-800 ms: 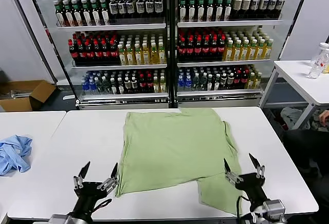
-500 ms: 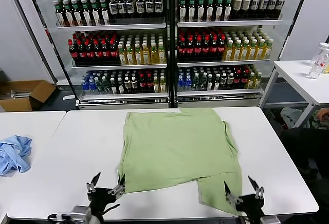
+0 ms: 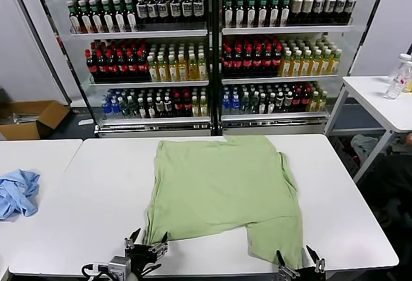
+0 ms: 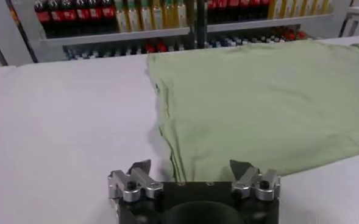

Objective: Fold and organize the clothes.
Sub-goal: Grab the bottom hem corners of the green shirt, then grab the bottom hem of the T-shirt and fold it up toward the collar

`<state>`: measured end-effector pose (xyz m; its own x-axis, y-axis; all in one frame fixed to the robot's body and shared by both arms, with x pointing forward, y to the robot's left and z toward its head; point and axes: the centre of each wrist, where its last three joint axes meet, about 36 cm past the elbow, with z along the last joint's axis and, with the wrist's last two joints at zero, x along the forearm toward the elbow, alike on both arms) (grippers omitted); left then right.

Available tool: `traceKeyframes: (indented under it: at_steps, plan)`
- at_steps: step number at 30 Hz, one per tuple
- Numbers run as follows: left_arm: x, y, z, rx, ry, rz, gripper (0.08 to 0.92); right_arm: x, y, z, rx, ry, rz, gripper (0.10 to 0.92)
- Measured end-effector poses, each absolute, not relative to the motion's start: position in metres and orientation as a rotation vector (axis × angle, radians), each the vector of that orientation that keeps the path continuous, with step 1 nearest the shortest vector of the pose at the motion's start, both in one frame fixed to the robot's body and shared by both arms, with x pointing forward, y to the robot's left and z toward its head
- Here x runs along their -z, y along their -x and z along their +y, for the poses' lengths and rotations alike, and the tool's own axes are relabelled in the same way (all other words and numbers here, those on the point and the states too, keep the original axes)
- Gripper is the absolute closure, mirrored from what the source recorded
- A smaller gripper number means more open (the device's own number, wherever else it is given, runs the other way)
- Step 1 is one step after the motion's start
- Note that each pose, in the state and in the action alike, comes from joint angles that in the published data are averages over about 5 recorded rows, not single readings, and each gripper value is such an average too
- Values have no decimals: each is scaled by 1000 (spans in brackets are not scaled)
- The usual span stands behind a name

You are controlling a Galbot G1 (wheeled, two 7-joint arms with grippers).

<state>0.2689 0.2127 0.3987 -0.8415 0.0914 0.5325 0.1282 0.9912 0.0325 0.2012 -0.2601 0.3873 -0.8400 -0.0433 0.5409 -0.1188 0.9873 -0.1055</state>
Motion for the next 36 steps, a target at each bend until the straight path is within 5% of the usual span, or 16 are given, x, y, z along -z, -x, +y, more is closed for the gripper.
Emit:
traceKeyframes:
  at_steps: [20, 25, 36]
  plan:
    - [-398, -264, 219, 62, 186, -2552, 780, -397, -203, -262, -86, -157, -2600, 863]
    - [-411, -264, 225, 30, 198, -2612, 901, -415, -217, -267, -83, -168, -2677, 905]
    - [-448, -278, 240, -48, 222, -2775, 916, -443, -274, -274, -95, -228, -2835, 905]
